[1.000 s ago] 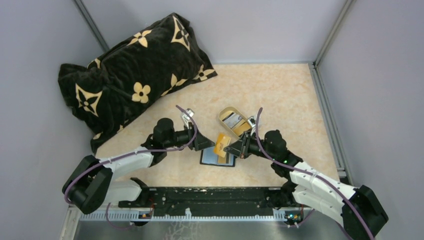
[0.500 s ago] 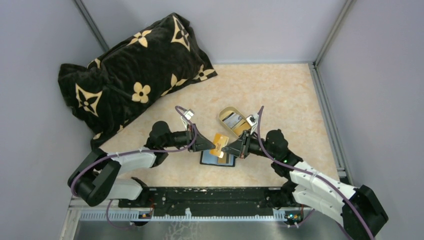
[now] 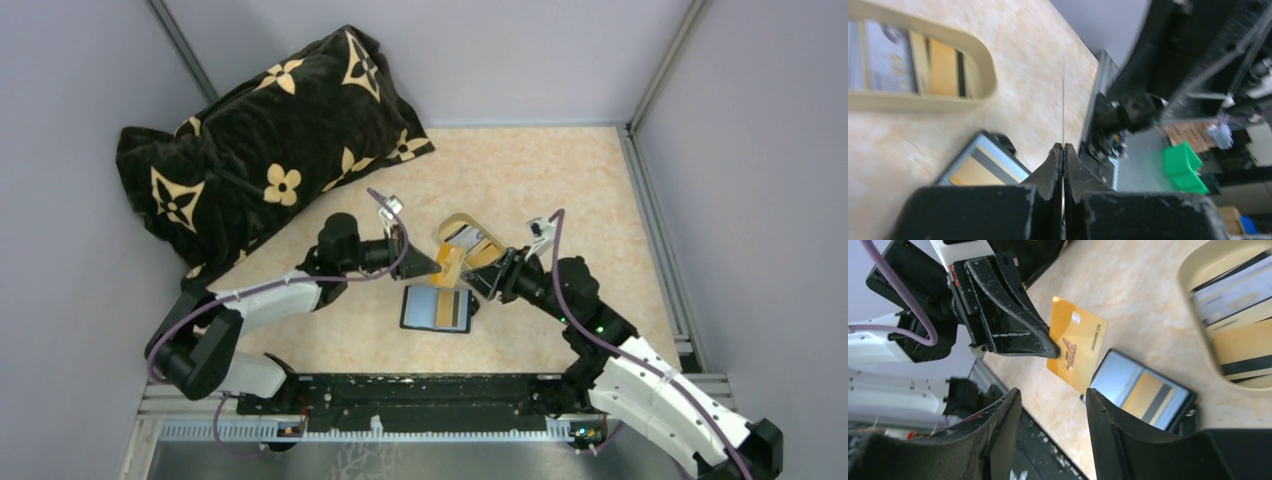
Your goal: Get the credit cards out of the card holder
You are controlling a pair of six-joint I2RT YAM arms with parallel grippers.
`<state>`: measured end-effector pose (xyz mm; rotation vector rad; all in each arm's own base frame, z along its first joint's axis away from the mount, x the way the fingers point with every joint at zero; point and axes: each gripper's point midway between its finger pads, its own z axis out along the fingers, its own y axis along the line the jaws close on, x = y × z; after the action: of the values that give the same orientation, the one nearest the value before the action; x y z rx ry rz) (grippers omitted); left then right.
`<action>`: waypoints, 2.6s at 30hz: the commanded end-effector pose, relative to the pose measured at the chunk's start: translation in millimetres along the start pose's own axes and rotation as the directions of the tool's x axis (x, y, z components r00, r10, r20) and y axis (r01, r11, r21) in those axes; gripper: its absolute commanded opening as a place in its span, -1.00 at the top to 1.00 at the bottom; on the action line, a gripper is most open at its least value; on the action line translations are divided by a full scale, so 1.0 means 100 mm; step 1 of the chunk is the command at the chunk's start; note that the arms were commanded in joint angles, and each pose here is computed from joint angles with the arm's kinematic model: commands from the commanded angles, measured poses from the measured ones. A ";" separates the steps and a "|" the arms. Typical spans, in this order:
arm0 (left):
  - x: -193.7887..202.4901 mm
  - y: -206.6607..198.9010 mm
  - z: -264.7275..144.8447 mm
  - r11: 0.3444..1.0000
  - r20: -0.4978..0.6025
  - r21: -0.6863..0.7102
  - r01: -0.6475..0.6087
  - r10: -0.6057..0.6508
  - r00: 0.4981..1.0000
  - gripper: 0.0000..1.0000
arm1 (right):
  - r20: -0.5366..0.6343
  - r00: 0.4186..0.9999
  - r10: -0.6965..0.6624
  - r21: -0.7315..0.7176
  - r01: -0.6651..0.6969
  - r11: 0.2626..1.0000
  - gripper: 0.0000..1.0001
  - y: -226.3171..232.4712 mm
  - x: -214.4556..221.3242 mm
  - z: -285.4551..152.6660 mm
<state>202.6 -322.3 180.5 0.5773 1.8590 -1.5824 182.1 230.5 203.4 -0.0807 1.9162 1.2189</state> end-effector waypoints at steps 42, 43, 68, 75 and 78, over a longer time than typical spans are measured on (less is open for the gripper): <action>0.23 1.29 1.05 0.988 -0.626 -0.097 -0.120 0.033 0.779 1.00 | 0.075 0.991 -0.108 0.291 0.082 0.953 0.08 -0.51 -0.11 -0.44; 0.23 1.30 1.05 0.988 -0.628 -0.096 -0.124 0.036 0.777 1.00 | 0.074 0.991 -0.109 0.290 0.083 0.953 0.08 -0.50 -0.11 -0.44; -0.23 0.46 0.50 0.974 -0.188 -0.140 -0.179 0.151 0.970 1.00 | -0.074 0.991 -0.110 0.164 0.121 0.979 1.00 -0.54 0.33 -0.03; 0.44 0.51 0.16 0.988 -0.190 -0.152 -0.024 -0.005 0.982 0.59 | -0.166 0.981 -0.097 0.137 0.121 0.983 1.00 -0.59 0.72 0.27; 0.62 0.65 0.05 0.974 -0.187 -0.228 0.007 -0.051 0.981 0.37 | -0.185 0.979 -0.085 0.163 0.115 0.980 1.00 -0.71 0.81 0.38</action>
<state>198.1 -317.9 77.8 0.6943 2.2374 -1.3339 169.1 230.4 75.1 -0.2102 2.2517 0.9291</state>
